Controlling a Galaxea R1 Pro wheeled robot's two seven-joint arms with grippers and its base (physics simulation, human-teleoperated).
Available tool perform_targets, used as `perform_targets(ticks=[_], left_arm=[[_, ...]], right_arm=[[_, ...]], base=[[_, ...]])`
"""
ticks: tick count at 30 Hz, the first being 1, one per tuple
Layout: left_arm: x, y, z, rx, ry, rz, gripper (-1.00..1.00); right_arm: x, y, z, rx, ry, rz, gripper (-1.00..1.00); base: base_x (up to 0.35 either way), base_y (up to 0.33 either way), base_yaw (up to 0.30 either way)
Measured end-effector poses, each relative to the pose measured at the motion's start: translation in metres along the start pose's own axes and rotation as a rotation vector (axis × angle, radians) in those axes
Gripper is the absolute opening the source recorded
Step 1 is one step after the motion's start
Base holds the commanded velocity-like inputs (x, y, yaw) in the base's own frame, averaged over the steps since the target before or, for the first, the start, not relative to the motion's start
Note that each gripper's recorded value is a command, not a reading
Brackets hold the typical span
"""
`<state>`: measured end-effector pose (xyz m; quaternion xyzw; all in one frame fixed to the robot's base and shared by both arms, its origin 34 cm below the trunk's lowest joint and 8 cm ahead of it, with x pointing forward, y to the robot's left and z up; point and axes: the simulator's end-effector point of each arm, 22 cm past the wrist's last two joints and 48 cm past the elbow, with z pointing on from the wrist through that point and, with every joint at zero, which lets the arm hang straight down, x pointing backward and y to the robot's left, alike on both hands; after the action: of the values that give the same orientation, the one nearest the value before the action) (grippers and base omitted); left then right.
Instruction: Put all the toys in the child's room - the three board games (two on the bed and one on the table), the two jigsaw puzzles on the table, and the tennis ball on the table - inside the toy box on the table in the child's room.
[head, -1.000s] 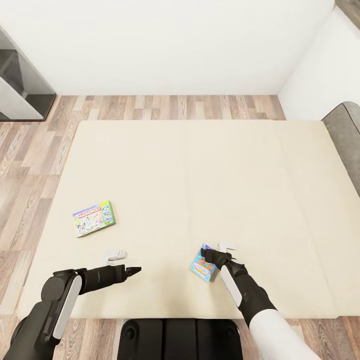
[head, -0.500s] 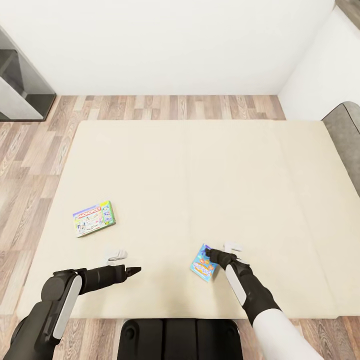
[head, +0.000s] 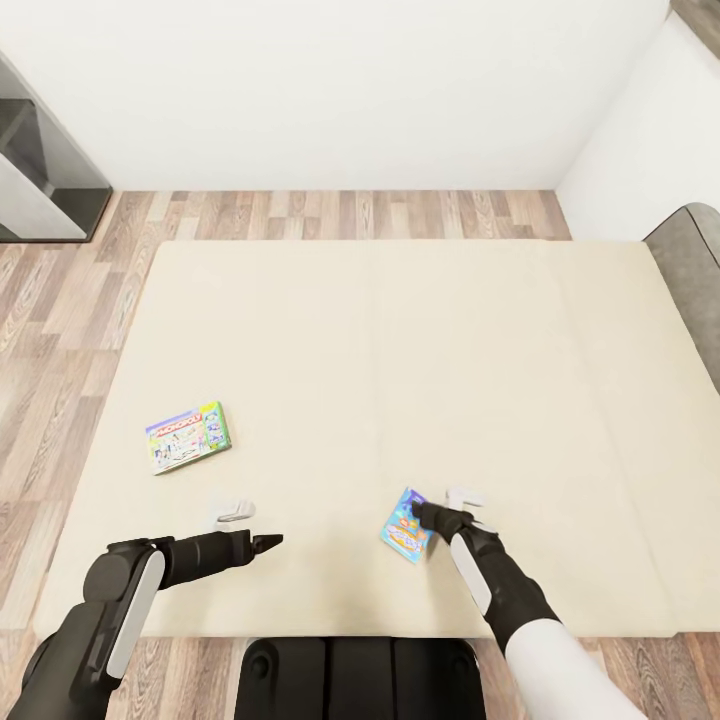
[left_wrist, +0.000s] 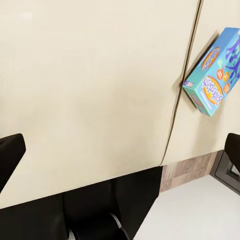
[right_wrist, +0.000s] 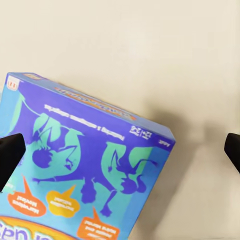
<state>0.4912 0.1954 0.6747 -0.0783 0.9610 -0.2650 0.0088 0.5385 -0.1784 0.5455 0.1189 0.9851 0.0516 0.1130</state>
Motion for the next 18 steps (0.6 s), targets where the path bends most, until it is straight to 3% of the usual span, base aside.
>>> perform_targets(ticks=[11, 18], left_arm=[[0.0002, -0.0003, 0.0003, 0.0, 0.001, 0.001, 1.0], [0.0003, 0.0, 0.0004, -0.002, 0.001, 0.001, 1.0]], right_arm=[[0.0103, -0.0035, 0.0039, 0.009, 0.005, 0.0, 1.0], [0.0028, -0.0025, 0.0044, 0.004, -0.036, 0.003, 1.0]], base=[[0.0, 0.0, 0.0], [0.0, 0.0, 0.0]])
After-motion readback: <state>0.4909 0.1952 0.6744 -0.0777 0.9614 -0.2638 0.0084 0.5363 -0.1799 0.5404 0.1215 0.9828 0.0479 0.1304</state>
